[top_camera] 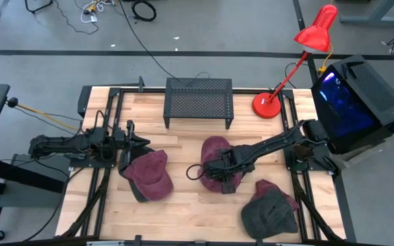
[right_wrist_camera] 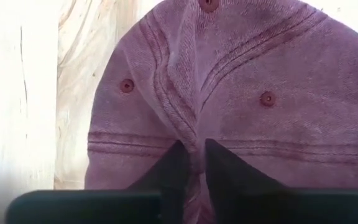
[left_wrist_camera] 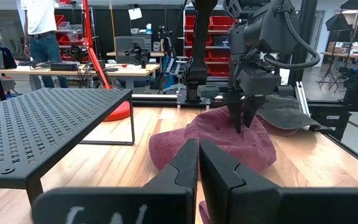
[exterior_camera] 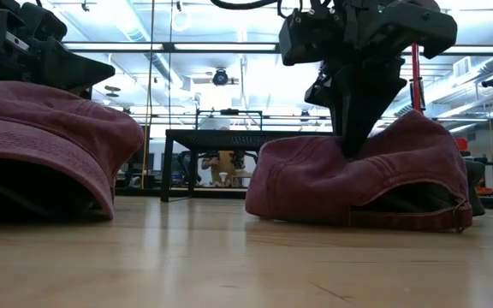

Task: Pick & Place hat
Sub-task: Put the middle red cap on the shelf

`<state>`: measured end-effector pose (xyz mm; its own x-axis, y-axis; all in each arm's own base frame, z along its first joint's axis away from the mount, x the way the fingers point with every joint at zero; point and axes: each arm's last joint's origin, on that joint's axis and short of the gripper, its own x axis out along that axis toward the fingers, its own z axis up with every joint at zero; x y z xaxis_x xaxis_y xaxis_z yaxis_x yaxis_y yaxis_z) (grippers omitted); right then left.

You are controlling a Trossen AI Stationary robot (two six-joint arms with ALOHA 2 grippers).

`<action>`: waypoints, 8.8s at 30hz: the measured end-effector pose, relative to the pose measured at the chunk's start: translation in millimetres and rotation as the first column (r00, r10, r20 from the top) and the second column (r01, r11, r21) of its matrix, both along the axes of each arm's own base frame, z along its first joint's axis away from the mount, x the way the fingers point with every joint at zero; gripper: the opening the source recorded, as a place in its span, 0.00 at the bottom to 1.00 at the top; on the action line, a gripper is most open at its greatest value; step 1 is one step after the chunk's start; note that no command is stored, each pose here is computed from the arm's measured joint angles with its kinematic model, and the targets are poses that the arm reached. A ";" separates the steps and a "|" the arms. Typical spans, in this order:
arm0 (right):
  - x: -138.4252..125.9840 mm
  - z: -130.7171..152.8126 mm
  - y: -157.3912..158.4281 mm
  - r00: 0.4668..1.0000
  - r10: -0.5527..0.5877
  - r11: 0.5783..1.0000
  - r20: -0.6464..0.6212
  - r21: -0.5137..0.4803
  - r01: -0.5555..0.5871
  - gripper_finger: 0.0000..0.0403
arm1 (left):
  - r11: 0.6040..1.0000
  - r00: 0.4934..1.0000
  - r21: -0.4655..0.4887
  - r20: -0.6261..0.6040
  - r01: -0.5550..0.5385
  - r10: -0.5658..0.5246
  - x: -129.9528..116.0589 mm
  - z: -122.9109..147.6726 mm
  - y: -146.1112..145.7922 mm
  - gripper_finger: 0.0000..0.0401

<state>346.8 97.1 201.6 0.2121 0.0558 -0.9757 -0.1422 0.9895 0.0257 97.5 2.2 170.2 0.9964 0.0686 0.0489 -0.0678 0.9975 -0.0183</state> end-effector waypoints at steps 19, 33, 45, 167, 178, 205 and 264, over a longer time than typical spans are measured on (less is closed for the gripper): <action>9.1 80.7 2.4 0.984 0.082 0.996 0.157 0.029 -0.088 0.03 | 1.000 1.000 0.000 0.000 0.000 0.000 0.0 0.0 0.0 0.05; 7.5 144.6 -10.6 0.946 0.227 0.973 0.231 -0.096 -0.210 0.03 | 1.000 1.000 0.000 0.000 0.000 0.000 0.0 -0.1 0.0 0.05; 8.6 177.9 -29.0 0.866 0.426 0.881 0.262 -0.336 -0.332 0.03 | 1.000 1.000 0.000 0.000 0.000 0.000 0.0 0.0 0.0 0.05; 18.5 234.4 -284.3 0.393 0.793 0.559 0.465 -0.811 -0.170 0.03 | 1.000 1.000 0.000 0.000 0.000 0.000 0.0 -0.1 0.0 0.05; 45.5 215.0 -306.0 0.246 0.799 0.589 0.549 -0.796 -0.137 0.03 | 1.000 1.000 0.000 0.000 0.000 0.000 0.0 -0.1 0.0 0.05; 74.4 187.5 -327.6 0.186 0.773 0.626 0.607 -0.778 -0.061 0.03 | 1.000 1.000 0.000 0.000 0.000 0.000 0.0 -0.1 0.0 0.05; 35.0 113.1 -361.9 0.377 0.662 0.749 0.648 -0.590 -0.301 0.03 | 1.000 1.000 0.000 0.000 0.000 0.000 0.0 -0.1 0.0 0.05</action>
